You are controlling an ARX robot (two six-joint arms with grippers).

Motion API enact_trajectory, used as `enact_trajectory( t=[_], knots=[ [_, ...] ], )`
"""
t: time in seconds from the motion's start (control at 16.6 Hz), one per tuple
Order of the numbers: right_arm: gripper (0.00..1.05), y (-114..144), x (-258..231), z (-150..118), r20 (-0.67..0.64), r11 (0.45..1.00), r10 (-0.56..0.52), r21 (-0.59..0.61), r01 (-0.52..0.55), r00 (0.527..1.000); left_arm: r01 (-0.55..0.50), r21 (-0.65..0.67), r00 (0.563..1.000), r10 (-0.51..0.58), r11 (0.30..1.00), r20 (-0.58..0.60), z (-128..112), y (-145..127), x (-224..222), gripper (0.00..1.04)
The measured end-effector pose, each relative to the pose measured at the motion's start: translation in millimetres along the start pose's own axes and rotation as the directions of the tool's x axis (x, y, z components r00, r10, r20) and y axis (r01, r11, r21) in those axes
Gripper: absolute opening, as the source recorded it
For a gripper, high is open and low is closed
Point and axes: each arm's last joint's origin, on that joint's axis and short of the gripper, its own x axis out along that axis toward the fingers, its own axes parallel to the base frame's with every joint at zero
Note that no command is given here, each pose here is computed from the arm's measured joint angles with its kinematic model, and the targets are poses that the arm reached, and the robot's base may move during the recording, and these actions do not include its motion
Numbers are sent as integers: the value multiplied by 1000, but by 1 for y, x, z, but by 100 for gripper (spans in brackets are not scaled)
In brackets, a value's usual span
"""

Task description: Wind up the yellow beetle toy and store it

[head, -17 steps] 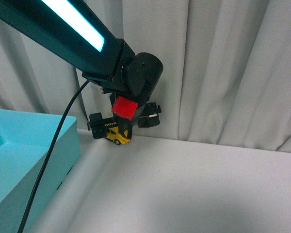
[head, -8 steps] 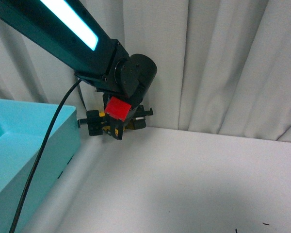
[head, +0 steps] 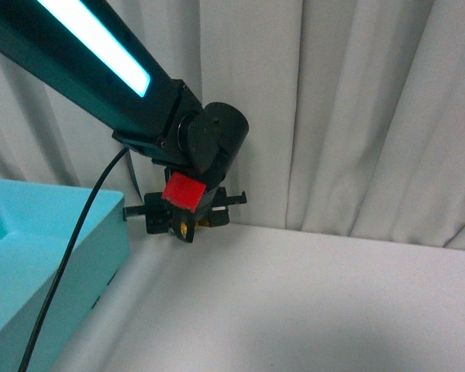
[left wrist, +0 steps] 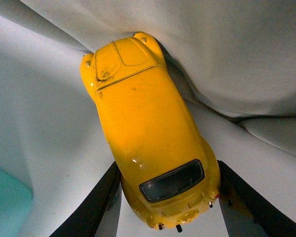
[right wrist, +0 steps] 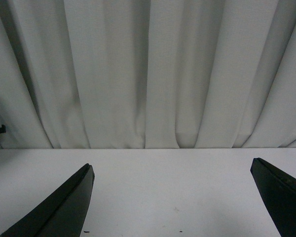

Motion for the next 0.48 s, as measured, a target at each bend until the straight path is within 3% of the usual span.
enact_trajectory(
  t=[0.24,0.48],
  knots=[
    [98,0,0,0,-1,1000,0,0,0,1000,117,-36,990,-113,993,85,41,36,-54,49],
    [98,0,0,0,0,1000,0,0,0,1000,244,-33,953,-234,969,193,73,94,-111,43]
  ],
)
